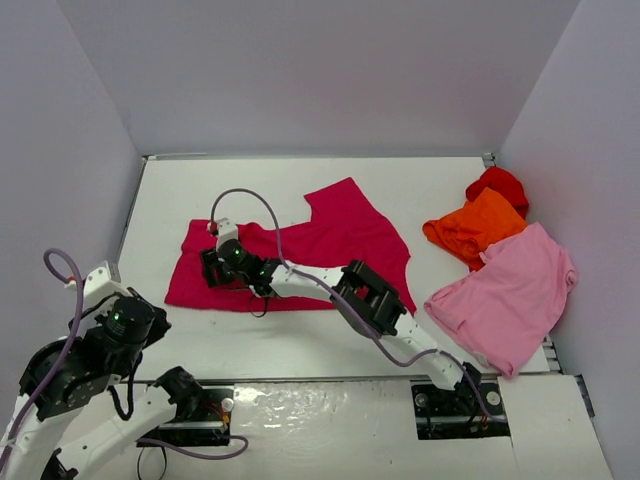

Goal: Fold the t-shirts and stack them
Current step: Fold the flattened tshirt in 1/3 of the way

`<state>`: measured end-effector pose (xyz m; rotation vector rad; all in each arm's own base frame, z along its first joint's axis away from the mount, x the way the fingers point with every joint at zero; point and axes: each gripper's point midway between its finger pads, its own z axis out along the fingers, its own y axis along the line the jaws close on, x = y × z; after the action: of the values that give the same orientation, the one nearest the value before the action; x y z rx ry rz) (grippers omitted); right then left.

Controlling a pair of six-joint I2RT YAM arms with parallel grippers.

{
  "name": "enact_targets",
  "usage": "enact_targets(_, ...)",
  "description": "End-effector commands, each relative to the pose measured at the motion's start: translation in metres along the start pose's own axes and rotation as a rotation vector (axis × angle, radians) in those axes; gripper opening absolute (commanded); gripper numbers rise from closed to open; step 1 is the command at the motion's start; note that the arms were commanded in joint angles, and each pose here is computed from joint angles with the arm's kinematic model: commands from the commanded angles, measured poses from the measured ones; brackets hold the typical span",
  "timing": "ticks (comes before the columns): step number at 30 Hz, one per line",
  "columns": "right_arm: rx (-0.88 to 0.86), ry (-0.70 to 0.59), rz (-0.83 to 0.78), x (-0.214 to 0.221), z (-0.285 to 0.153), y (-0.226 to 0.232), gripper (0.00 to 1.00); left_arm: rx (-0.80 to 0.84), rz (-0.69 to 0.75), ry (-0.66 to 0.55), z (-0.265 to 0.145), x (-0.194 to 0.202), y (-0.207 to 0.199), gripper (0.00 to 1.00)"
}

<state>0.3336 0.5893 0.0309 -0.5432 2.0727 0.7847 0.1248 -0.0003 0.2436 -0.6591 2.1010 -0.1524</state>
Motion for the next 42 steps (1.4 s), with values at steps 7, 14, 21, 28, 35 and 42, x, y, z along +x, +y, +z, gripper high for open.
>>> enact_targets(7,0.099,-0.439,-0.012,-0.217,-0.145,-0.030,1.00,-0.053,0.114,0.075,0.018,0.017,-0.011,0.00)
enact_targets(14,0.611,-0.278,-0.002,-0.172,-0.231,-0.182,0.65,-0.025,0.219,0.120,0.054,0.030,-0.059,0.00)
enact_targets(21,0.739,-0.177,0.189,-0.106,-0.309,-0.261,0.00,0.050,0.344,0.300,0.126,0.086,-0.137,0.00)
enact_targets(28,0.731,0.010,0.278,-0.036,-0.329,-0.263,0.13,0.099,0.386,0.400,0.172,0.120,-0.187,0.00)
enact_targets(35,0.755,0.132,0.326,0.030,-0.347,-0.269,0.41,0.107,0.425,0.511,0.207,0.157,-0.213,0.00)
enact_targets(42,0.805,0.195,0.271,0.040,-0.332,-0.291,0.46,0.122,0.428,0.558,0.227,0.178,-0.230,0.00)
